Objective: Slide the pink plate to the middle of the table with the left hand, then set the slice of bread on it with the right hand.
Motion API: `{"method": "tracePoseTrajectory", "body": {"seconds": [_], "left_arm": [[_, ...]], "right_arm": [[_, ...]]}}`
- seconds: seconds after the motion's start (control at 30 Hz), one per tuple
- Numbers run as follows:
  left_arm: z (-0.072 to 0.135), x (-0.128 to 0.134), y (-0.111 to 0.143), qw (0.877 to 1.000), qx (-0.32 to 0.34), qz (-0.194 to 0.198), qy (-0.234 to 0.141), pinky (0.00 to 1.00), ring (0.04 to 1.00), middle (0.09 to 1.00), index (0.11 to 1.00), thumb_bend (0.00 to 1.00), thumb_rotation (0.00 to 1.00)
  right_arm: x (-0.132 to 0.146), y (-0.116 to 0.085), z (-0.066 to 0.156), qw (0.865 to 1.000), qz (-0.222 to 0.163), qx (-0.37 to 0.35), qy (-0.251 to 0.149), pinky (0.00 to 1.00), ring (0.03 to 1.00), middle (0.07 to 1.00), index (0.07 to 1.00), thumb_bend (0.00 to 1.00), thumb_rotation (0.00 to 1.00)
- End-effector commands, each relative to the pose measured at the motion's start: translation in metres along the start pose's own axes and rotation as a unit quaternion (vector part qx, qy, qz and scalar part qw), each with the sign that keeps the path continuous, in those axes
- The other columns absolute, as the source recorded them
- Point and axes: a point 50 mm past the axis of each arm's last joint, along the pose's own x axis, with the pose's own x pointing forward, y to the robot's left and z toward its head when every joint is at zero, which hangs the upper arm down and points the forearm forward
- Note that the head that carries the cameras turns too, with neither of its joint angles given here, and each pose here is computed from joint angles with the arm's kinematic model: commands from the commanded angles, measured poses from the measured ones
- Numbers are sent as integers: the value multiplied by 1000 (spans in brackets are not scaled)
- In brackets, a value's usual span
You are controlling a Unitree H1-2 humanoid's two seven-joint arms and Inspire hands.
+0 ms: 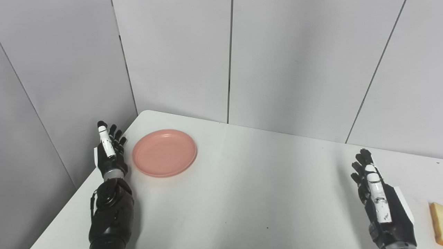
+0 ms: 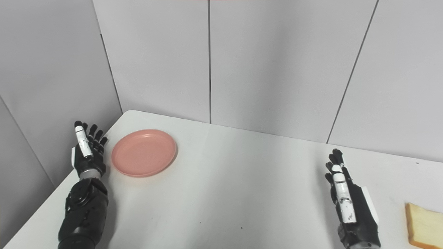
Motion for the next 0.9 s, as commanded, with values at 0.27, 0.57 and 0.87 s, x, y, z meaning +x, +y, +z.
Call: {"method": "tracePoseTrajectory", "body": {"seconds": [0.27,0.57,0.87], "left_arm": [[-1,11,-23,999,-2,-37,8,981,977,964,973,580,1000],[-10,-1,-48,995,2,-96,26,971,968,964,967,619,1000],[-31,-13,-74,984,27,-152,84,994,987,986,989,604,1000]], "right_arm": [[6,3,20,999,5,0,-40,1000,1000,1000,1000,0,1000],[7,2,20,999,10,-10,-38,1000,1000,1000,1000,0,1000],[7,3,19,999,10,-11,-32,1000,1000,1000,1000,0,1000]]}}
